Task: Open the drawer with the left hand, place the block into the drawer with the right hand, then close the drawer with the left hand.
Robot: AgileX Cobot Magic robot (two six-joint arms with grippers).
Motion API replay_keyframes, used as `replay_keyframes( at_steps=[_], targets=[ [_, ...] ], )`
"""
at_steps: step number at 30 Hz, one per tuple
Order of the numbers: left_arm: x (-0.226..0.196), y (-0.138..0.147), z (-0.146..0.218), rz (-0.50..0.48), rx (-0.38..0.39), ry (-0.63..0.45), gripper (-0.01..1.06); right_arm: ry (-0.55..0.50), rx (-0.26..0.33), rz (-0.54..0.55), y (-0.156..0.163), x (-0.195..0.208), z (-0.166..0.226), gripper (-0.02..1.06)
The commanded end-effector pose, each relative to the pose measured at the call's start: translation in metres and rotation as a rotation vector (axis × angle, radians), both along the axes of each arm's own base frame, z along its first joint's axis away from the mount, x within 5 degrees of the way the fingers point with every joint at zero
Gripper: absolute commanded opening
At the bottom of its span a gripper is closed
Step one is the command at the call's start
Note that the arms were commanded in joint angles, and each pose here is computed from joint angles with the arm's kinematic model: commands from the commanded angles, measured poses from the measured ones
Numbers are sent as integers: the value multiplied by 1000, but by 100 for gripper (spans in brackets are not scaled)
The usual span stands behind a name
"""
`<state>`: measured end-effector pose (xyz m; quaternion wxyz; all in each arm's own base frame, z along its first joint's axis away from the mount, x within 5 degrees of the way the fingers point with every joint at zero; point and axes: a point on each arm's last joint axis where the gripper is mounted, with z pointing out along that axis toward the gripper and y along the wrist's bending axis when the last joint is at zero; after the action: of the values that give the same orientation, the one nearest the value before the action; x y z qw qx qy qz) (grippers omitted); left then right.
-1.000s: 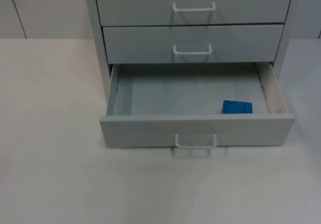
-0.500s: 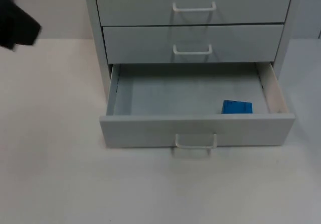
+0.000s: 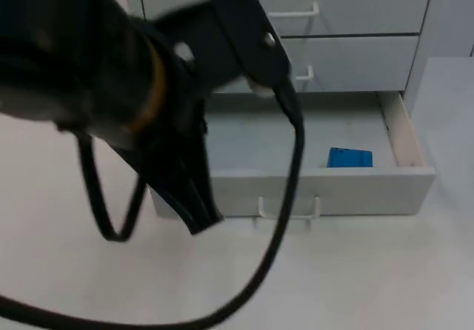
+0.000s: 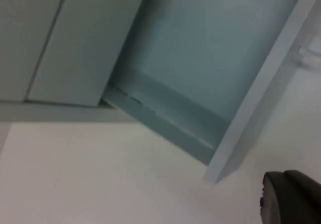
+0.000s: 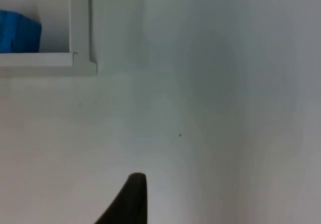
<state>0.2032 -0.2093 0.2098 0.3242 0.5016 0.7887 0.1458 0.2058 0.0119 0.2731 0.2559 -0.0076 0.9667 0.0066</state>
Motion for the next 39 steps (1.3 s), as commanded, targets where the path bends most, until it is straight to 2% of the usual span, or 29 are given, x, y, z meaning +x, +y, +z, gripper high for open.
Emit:
replay_keyframes(
  at_steps=[1,5,11,20,30,33,34,39],
  targets=[
    [3,-11,-10,-33,-11,-11,0,-5,-3,9,1,-1,-1,105],
    [11,-25,-35,-89,-9,-30,0,-7,-4,9,1,0,-1,105],
    [19,-31,-62,-123,58,-49,0,-15,-7,11,1,0,0,105],
    [20,-38,-92,-163,89,6,0,-25,-29,17,-1,1,0,105],
    [33,-49,-120,-196,167,-67,0,-25,-29,17,-1,1,0,105],
    [40,-49,-125,-176,180,-115,0,-25,-29,17,-1,1,0,105],
    [44,-48,-125,-119,169,-144,0,-25,-29,17,-1,1,0,105],
    [59,-51,-121,-87,133,-152,0,-35,-28,17,-1,2,1,105]
  ],
)
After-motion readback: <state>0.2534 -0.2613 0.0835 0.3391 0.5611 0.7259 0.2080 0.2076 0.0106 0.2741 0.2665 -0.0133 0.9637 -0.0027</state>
